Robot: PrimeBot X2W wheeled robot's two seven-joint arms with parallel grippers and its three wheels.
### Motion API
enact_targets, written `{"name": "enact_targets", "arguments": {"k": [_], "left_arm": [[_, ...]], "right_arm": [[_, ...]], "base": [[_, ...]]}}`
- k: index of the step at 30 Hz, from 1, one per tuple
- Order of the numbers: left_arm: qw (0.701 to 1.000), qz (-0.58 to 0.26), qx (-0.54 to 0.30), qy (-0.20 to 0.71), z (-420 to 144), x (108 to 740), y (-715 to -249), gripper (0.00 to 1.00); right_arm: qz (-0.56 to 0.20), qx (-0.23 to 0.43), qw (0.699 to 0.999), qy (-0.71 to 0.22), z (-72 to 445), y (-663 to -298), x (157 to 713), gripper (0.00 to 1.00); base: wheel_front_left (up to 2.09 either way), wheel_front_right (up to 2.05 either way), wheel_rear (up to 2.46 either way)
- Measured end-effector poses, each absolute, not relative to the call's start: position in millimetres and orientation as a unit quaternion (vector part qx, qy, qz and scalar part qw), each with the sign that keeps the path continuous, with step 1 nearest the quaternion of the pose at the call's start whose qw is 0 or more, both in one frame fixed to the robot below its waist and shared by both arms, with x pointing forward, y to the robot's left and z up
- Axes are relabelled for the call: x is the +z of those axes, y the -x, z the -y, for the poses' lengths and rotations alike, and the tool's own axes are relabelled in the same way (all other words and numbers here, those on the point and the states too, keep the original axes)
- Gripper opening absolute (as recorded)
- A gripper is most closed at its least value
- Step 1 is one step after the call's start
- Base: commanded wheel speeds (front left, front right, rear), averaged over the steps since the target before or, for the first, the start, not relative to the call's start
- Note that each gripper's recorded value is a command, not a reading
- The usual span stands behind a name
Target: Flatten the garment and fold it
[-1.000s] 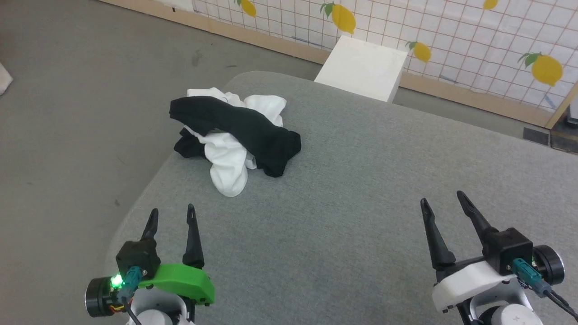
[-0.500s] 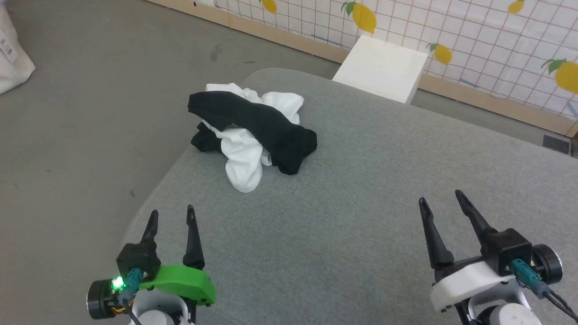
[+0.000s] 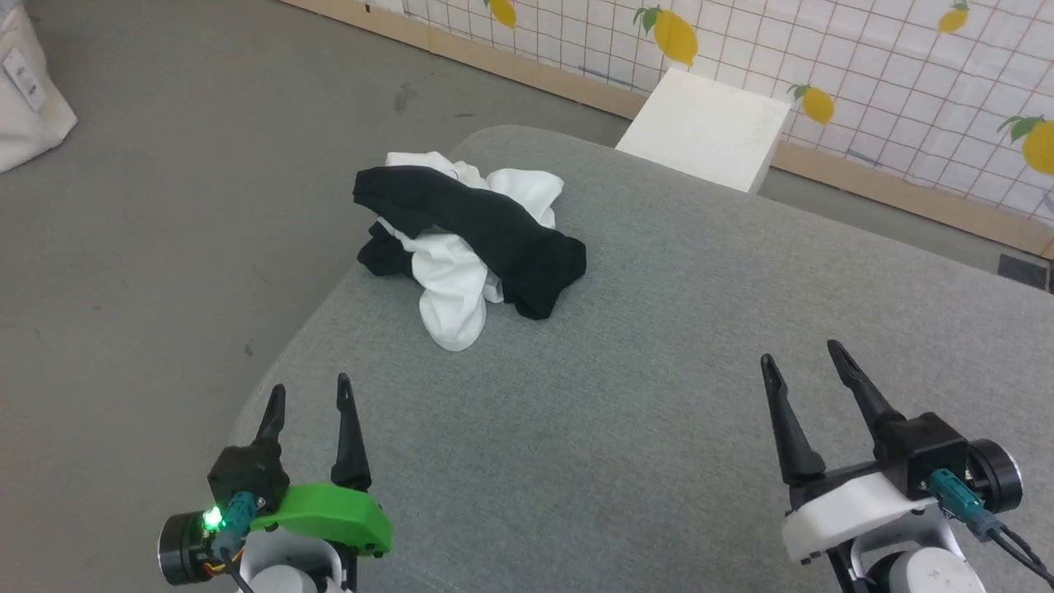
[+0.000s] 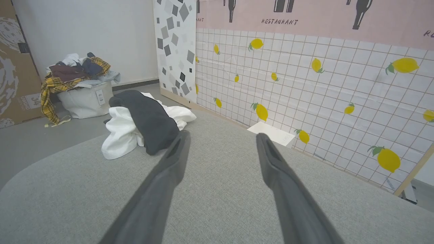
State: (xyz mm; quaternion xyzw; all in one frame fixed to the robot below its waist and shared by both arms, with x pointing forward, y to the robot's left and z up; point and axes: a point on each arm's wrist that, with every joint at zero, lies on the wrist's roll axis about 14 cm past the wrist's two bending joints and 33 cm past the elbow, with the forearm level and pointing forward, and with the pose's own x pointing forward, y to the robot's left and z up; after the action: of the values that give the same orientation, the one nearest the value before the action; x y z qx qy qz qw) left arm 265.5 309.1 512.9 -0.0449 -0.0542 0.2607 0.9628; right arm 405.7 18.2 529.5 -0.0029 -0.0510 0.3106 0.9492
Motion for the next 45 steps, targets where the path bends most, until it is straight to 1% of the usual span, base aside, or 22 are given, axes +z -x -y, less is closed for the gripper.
{"name": "enact_targets", "arguments": {"k": [7, 9, 13, 17, 21, 25, 28, 30, 34, 37, 40, 43, 44, 45], "left_arm": [[0.964, 0.051, 0.255, 0.052, -307, 510, -272, 1.00], [0.966, 0.057, 0.245, 0.062, -308, 514, -284, 1.00], [0.969, 0.058, 0.224, 0.086, -315, 530, -318, 1.00], [0.973, 0.043, 0.200, 0.105, -325, 543, -359, 1.00], [0.977, 0.009, 0.178, 0.115, -337, 551, -400, 1.00], [0.978, -0.045, 0.161, 0.127, -345, 549, -441, 1.00], [0.969, -0.107, 0.169, 0.148, -351, 532, -463, 1.00], [0.957, -0.159, 0.176, 0.170, -351, 512, -474, 1.00], [0.920, -0.294, 0.177, 0.188, -340, 454, -478, 1.00], [0.898, -0.350, 0.171, 0.204, -330, 423, -480, 1.00], [0.873, -0.403, 0.169, 0.216, -316, 388, -471, 1.00], [0.861, -0.431, 0.162, 0.214, -307, 371, -468, 1.00], [0.859, -0.438, 0.158, 0.214, -305, 368, -469, 0.90], [0.858, -0.441, 0.155, 0.212, -304, 367, -469, 0.35]], "right_arm": [[0.047, 0.306, 0.951, 0.002, -14, -406, 526, 1.00], [0.046, 0.305, 0.951, 0.000, -13, -408, 525, 1.00], [0.058, 0.300, 0.952, -0.003, -13, -417, 532, 1.00], [0.059, 0.288, 0.956, -0.008, -6, -428, 530, 1.00], [0.053, 0.274, 0.960, -0.013, 4, -439, 522, 1.00], [0.049, 0.252, 0.966, -0.021, 20, -453, 511, 1.00], [0.036, 0.234, 0.971, -0.025, 33, -459, 497, 1.00], [0.029, 0.220, 0.975, -0.028, 44, -464, 487, 1.00], [0.013, 0.188, 0.982, -0.030, 68, -471, 470, 1.00], [-0.006, 0.166, 0.986, -0.029, 85, -472, 453, 1.00], [-0.023, 0.148, 0.988, -0.027, 99, -471, 439, 1.00], [-0.037, 0.134, 0.990, -0.024, 110, -470, 428, 1.00], [-0.040, 0.129, 0.991, -0.022, 114, -470, 425, 1.00], [-0.043, 0.126, 0.991, -0.021, 116, -469, 423, 1.00]], "base": [[0.00, 0.00, 0.00], [0.00, 0.00, 0.00], [0.00, 0.00, 0.00], [0.00, 0.00, 0.00], [0.00, 0.00, 0.00], [0.00, 0.00, 0.00], [0.00, 0.00, 0.00], [0.00, 0.00, 0.00], [0.00, 0.00, 0.00], [0.00, 0.00, 0.00], [0.00, 0.00, 0.00], [0.00, 0.00, 0.00], [0.00, 0.00, 0.00], [0.00, 0.00, 0.00]]}}
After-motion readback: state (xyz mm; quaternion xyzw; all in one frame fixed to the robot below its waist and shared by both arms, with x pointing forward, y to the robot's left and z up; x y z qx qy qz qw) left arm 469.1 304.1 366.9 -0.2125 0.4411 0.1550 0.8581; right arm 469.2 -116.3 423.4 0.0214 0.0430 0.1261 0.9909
